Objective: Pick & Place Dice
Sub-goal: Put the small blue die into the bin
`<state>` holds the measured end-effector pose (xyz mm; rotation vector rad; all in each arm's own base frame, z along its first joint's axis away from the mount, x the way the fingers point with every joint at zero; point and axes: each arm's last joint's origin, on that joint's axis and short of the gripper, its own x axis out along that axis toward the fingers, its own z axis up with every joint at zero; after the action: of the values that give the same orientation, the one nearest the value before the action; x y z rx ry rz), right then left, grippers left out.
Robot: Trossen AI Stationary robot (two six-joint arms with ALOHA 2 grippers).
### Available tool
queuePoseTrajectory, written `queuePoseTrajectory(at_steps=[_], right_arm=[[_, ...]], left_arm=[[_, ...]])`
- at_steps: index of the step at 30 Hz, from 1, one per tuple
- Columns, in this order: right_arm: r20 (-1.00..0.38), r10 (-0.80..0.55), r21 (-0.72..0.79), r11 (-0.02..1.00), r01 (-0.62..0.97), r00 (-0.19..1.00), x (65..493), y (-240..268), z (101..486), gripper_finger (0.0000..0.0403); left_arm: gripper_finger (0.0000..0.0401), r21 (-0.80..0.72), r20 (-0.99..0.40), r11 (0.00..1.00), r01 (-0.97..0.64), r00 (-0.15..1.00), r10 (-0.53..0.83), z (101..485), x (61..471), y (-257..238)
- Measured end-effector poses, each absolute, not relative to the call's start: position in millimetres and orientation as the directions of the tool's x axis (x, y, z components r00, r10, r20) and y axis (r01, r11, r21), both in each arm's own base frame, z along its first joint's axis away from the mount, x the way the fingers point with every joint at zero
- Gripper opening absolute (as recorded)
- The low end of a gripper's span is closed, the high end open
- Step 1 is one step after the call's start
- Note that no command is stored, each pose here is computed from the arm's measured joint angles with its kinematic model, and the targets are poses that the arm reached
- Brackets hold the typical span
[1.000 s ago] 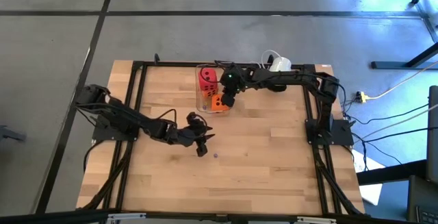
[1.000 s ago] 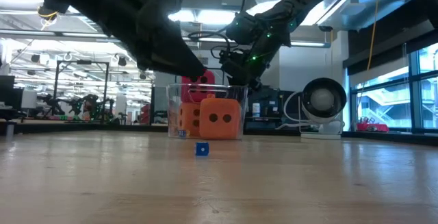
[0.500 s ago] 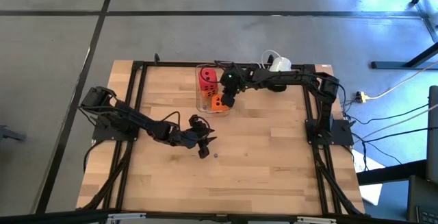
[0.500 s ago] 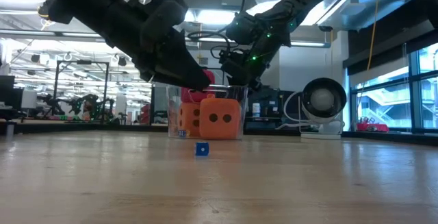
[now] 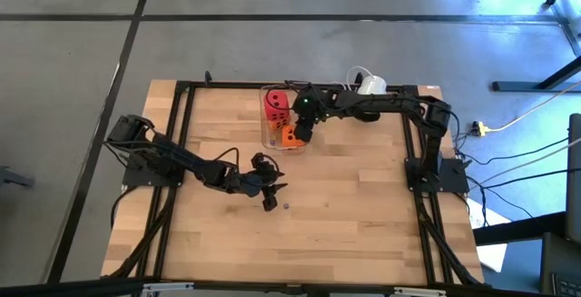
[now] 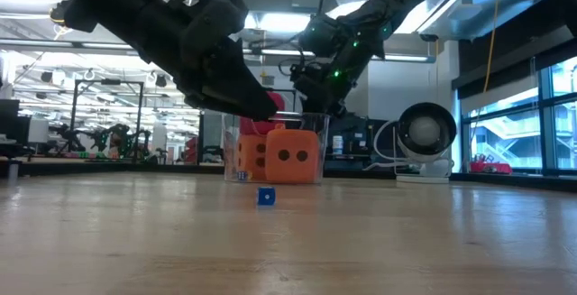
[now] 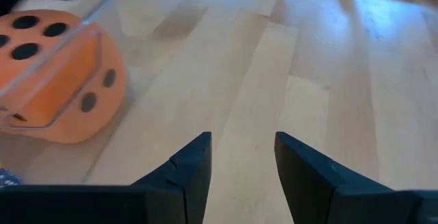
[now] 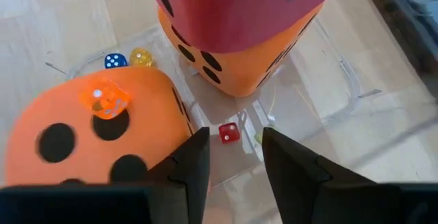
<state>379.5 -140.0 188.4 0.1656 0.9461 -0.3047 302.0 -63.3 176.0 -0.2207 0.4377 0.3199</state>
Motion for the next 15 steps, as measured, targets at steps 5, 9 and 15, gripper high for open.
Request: queuePoseTrajectory(at_steps=[5,9,15], right_arm=[[-0.748,-0.234,-0.018,0.942,0.334,0.621,370.6,-135.3,229.3,0.0137],[-0.683,-0.303,-0.043,0.925,0.377,0.664,358.3,-122.0,266.5,0.0137],[-0.613,-0.295,0.018,0.923,0.386,0.733,337.8,-90.7,311.1,0.0137]], left_arm=[[0.0156,-0.113,-0.465,0.968,-0.222,0.873,0.146,175.8,302.0,-69.2],[0.0156,-0.068,-0.474,0.989,-0.128,0.877,0.081,175.5,301.1,-74.7],[0.0156,-0.034,-0.493,0.994,-0.103,0.867,0.073,173.7,299.8,-75.7]])
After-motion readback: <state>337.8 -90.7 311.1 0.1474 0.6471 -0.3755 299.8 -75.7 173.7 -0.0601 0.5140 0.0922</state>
